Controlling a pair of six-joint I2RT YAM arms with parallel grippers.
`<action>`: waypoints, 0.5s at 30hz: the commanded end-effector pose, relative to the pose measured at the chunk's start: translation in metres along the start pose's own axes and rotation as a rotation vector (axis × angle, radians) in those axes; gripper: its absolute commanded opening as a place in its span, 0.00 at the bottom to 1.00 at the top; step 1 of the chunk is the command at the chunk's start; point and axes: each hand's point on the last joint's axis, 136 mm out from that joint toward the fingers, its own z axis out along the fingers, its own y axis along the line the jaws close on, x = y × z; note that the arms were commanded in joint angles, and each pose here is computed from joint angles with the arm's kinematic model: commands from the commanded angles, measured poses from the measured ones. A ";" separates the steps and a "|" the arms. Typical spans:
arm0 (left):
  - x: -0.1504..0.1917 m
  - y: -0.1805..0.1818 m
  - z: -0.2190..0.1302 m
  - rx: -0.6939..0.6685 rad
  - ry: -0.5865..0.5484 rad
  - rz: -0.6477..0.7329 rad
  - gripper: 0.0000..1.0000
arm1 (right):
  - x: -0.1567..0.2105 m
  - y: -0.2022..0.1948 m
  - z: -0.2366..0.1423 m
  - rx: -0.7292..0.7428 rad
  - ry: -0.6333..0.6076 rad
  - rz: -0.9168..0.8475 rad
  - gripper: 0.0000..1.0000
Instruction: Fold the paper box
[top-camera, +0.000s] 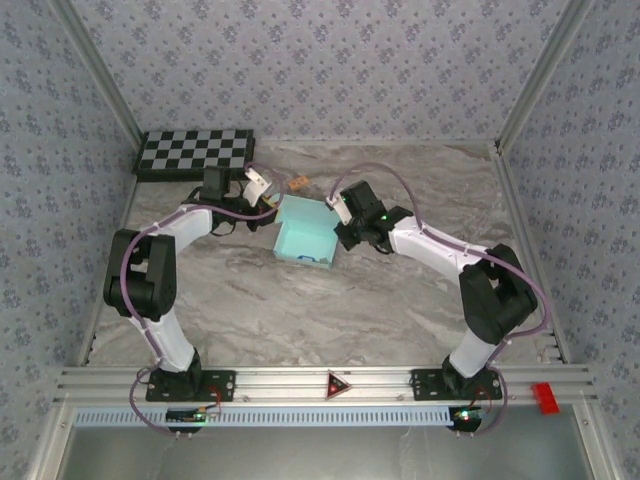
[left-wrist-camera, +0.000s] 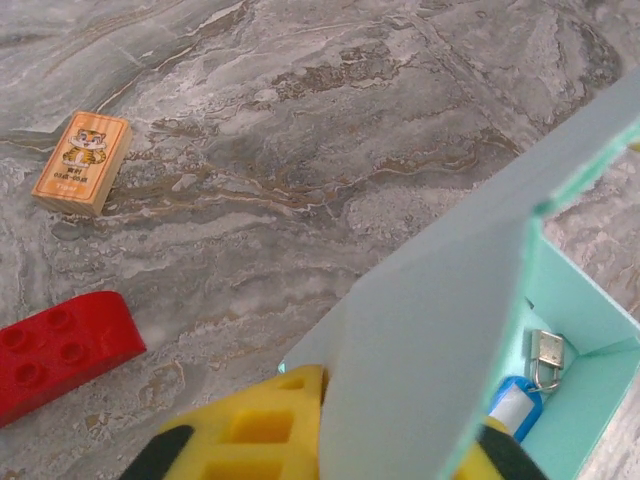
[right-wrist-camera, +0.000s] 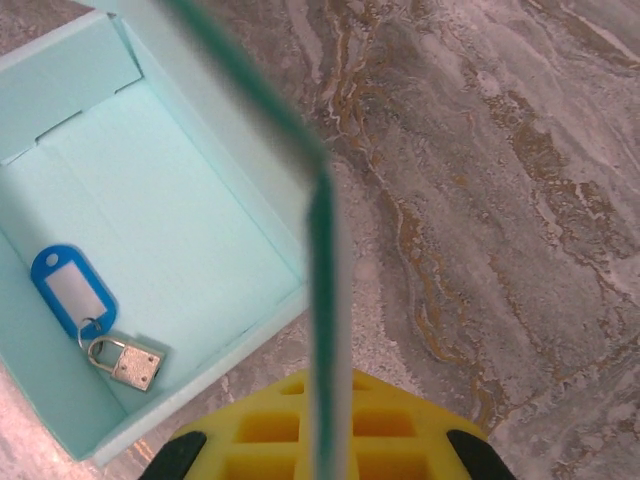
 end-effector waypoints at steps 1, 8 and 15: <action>-0.017 -0.007 -0.008 -0.006 -0.043 -0.013 0.05 | -0.008 -0.010 0.000 0.044 -0.010 0.030 0.00; -0.022 -0.021 -0.009 -0.122 -0.077 -0.070 0.05 | -0.020 -0.012 0.000 0.062 -0.069 0.114 0.00; -0.023 -0.027 -0.016 -0.287 -0.104 -0.141 0.06 | -0.004 -0.010 0.008 0.110 -0.065 0.191 0.00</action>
